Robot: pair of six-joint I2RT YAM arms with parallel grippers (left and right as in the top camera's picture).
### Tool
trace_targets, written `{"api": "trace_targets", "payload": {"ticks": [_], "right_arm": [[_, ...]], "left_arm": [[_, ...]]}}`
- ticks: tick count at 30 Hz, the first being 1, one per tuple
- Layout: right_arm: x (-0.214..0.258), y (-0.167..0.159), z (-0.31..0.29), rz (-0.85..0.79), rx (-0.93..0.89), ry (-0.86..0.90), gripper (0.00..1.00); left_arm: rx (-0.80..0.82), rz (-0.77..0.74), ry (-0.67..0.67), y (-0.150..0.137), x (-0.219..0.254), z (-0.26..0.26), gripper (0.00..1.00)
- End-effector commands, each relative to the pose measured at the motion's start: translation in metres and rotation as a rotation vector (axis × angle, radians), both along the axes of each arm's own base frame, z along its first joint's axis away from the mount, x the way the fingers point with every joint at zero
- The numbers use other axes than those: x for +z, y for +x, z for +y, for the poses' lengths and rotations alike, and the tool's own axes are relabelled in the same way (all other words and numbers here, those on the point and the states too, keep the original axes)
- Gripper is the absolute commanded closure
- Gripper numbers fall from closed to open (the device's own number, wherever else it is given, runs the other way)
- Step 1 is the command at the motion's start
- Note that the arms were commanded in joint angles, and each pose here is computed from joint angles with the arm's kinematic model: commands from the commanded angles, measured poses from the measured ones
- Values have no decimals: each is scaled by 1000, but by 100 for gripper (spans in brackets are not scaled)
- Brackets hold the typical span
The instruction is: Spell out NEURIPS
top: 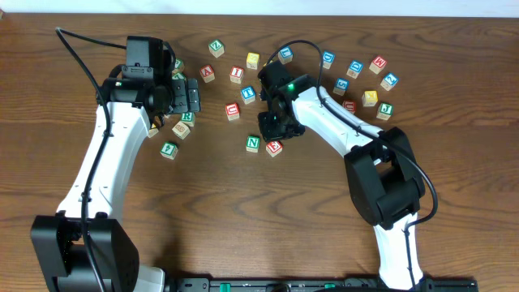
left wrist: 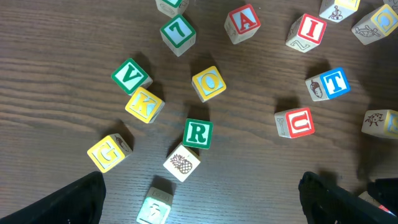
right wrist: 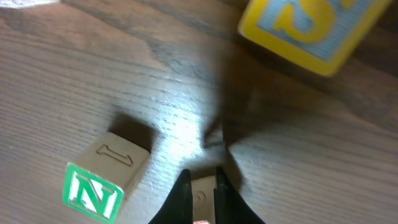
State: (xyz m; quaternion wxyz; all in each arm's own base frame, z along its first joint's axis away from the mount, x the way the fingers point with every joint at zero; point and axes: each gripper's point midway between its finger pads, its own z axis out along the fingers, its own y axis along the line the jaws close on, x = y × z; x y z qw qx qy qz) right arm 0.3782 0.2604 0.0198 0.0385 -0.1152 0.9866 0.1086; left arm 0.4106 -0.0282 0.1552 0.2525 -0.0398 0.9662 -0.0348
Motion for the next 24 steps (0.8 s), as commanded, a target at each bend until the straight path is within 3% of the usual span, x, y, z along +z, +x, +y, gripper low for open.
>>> {"api": "trace_targets", "payload": {"ticks": [1,6,16,24], "right_arm": [[25,24,-8,-42,-39,30,92],[41,20,-29,-3,-53,3,89],[17,-44,-42,197,41,-115,90],[11,-61,-40,237,69,-145,91]], "left_arm": [[11,-12,4,5,5,2,2],[11,-12,4,5,5,2,2],[11,-12,4,5,5,2,2],[11,-12,4,5,5,2,2]]}}
